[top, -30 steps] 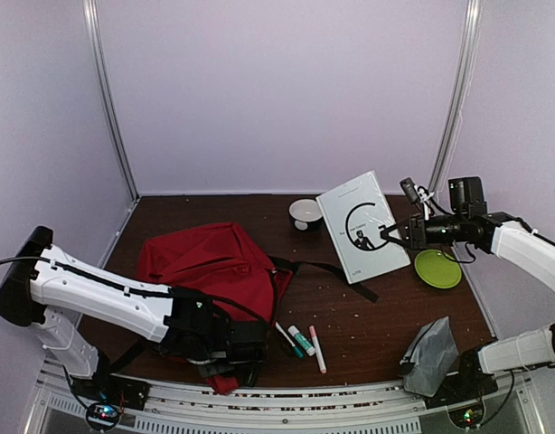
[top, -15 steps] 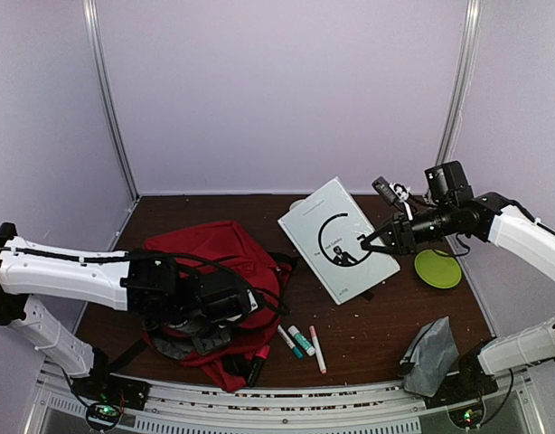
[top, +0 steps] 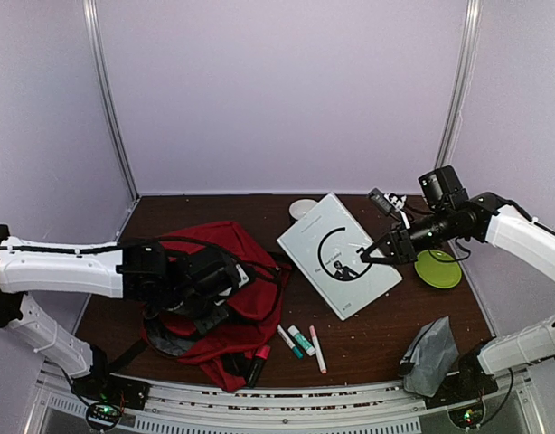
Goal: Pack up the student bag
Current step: Pick up the largest pocket of the bag from the student bag.
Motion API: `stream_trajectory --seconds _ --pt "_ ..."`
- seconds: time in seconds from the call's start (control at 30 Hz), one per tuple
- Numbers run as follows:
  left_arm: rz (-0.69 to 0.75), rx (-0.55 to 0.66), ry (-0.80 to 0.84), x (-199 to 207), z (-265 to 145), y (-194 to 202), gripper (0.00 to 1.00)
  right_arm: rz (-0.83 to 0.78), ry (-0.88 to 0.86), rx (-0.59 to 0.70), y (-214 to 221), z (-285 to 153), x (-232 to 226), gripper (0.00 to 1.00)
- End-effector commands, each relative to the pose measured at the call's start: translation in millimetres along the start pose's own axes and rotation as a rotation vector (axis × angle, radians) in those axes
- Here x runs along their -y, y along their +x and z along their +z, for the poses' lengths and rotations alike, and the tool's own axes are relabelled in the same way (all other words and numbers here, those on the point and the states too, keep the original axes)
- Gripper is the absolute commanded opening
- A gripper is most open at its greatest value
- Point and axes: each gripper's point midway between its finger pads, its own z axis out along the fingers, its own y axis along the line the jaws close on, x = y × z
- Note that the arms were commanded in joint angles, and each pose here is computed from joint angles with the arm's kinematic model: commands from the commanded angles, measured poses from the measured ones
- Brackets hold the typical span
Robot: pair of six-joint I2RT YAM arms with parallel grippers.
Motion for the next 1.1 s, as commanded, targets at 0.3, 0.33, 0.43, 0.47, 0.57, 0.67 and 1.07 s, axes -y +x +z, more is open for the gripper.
stream_trajectory --seconds 0.3,0.33,0.43,0.47,0.57,0.67,1.07 --pt "-0.462 0.413 -0.089 -94 -41 -62 0.00 -0.012 -0.430 -0.130 -8 39 -132 0.00" --pt "-0.476 0.420 -0.103 -98 -44 -64 0.00 0.008 -0.468 -0.159 -3 47 -142 0.00" --pt "-0.514 0.469 -0.155 -115 -60 -71 0.00 0.092 -0.518 -0.215 11 71 -152 0.00" --pt "-0.526 0.490 -0.172 -121 -67 -74 0.00 0.121 -0.528 -0.226 14 79 -154 0.00" --pt "-0.554 0.556 -0.194 -133 -90 -84 0.00 0.211 -0.554 -0.235 15 104 -156 0.00" --pt "-0.582 0.608 -0.201 -142 -109 -88 0.00 0.284 -0.571 -0.199 0 124 -160 0.00" --pt "-0.584 0.713 -0.140 -145 -146 -97 0.00 0.701 -0.606 -0.109 -24 209 -149 0.00"
